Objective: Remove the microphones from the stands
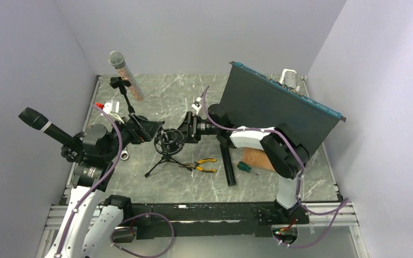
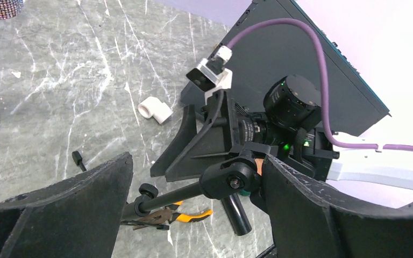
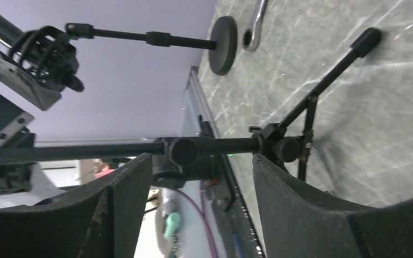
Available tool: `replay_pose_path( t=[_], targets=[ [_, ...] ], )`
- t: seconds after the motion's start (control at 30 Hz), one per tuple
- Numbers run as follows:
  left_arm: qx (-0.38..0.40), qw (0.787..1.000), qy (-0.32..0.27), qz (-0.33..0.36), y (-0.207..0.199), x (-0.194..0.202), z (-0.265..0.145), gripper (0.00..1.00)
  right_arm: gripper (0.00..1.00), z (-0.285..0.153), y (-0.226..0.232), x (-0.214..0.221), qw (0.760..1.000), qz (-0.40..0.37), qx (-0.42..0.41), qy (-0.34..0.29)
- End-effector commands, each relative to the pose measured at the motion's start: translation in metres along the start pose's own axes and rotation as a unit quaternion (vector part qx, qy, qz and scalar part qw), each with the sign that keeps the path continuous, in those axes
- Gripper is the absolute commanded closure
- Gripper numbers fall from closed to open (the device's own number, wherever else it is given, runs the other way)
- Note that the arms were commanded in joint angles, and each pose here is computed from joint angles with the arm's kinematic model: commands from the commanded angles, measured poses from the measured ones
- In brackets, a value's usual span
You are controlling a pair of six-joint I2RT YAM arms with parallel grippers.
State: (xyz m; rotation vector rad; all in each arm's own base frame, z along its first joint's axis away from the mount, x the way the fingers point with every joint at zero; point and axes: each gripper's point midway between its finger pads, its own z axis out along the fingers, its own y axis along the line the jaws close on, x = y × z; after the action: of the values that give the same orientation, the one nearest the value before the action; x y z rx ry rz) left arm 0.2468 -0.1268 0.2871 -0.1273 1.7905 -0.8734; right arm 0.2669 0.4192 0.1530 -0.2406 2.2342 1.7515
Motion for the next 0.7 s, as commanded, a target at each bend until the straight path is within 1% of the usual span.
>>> replay_pose_path(
  t=[0.0,0.17,0.3,0.47,0.6,0.67],
  targets=[
    [-0.101,0.987,0.126,-0.002,0.057,0.071,-0.013,0.09,0.32,0.007,0.037,-0.004,0.995,0.063,-0.065,0.034],
    [-0.097,0.987,0.125,-0.001,0.054,0.068,-0.013,0.09,0.41,0.017,0.043,0.002,0.990,0.096,-0.087,0.062],
    [-0.095,0.988,0.123,-0.002,0.053,0.068,-0.013,0.09,0.45,0.022,0.046,0.005,0.988,0.096,-0.096,0.071],
    [-0.093,0.988,0.124,-0.003,0.052,0.069,-0.014,0.09,0.56,0.024,0.047,0.009,0.986,0.098,-0.106,0.079],
    [-0.092,0.988,0.124,-0.003,0.051,0.068,-0.014,0.09,0.59,0.025,0.048,0.013,0.986,0.094,-0.109,0.085],
    [-0.092,0.988,0.124,-0.002,0.051,0.068,-0.014,0.09,0.62,0.024,0.047,0.013,0.986,0.091,-0.110,0.084]
  ],
)
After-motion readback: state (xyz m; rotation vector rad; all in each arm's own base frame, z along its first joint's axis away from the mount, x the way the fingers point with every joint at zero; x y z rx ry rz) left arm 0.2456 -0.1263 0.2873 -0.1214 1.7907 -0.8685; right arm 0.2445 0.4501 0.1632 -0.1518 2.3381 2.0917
